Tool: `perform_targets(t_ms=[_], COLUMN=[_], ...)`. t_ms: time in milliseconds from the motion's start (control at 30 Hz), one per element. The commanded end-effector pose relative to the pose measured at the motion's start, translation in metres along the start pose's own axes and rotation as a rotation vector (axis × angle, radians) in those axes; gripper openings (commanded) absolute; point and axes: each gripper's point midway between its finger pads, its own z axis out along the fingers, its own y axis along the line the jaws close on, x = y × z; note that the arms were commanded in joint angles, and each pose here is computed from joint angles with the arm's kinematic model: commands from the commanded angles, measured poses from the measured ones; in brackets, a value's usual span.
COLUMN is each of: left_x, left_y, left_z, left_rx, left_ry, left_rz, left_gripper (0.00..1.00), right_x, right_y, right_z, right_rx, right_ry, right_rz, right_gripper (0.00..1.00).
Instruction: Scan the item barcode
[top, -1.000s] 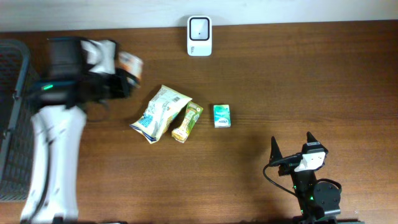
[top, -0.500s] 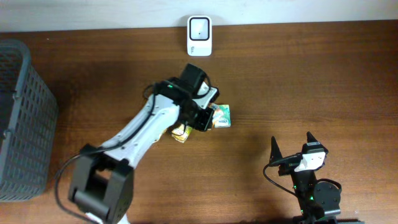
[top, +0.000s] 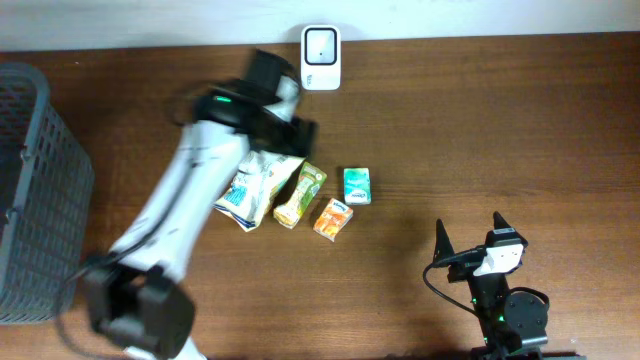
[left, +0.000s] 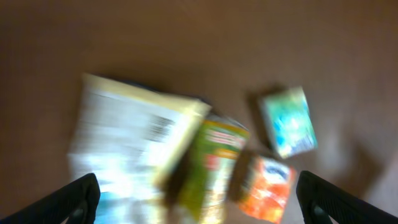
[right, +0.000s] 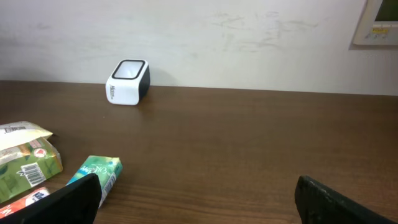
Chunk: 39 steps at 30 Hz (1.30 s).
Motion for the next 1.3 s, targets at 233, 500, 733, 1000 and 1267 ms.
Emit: perform_targets(t_ms=[233, 500, 733, 1000, 1267], left_x=[0.003, 0.006, 0.002, 0.002, 0.002], left_y=[0.204, 0.230, 0.219, 0.219, 0.219], left_z=[-0.097, -0.106, -0.102, -0.102, -0.102], left_rx=[-0.313, -0.353, -0.281, -0.281, -0.281], left_ry=[-0.155, -0.164, -0.180, -0.180, -0.180], left_rz=[-0.255, -0.195, -0.189, -0.189, -0.189], left_gripper=[0.99, 0.99, 0.99, 0.99, 0.99], right_x=[0.003, 0.003, 0.003, 0.003, 0.003], right_y=[0.002, 0.002, 0.002, 0.002, 0.002], right_z=[0.000, 0.000, 0.000, 0.000, 0.000], right_rx=[-0.011, -0.011, -0.011, -0.011, -0.011], right_ry=[0.003, 0.003, 0.003, 0.003, 0.003], right_rz=[0.000, 0.000, 0.000, 0.000, 0.000], right_gripper=[0.99, 0.99, 0.99, 0.99, 0.99])
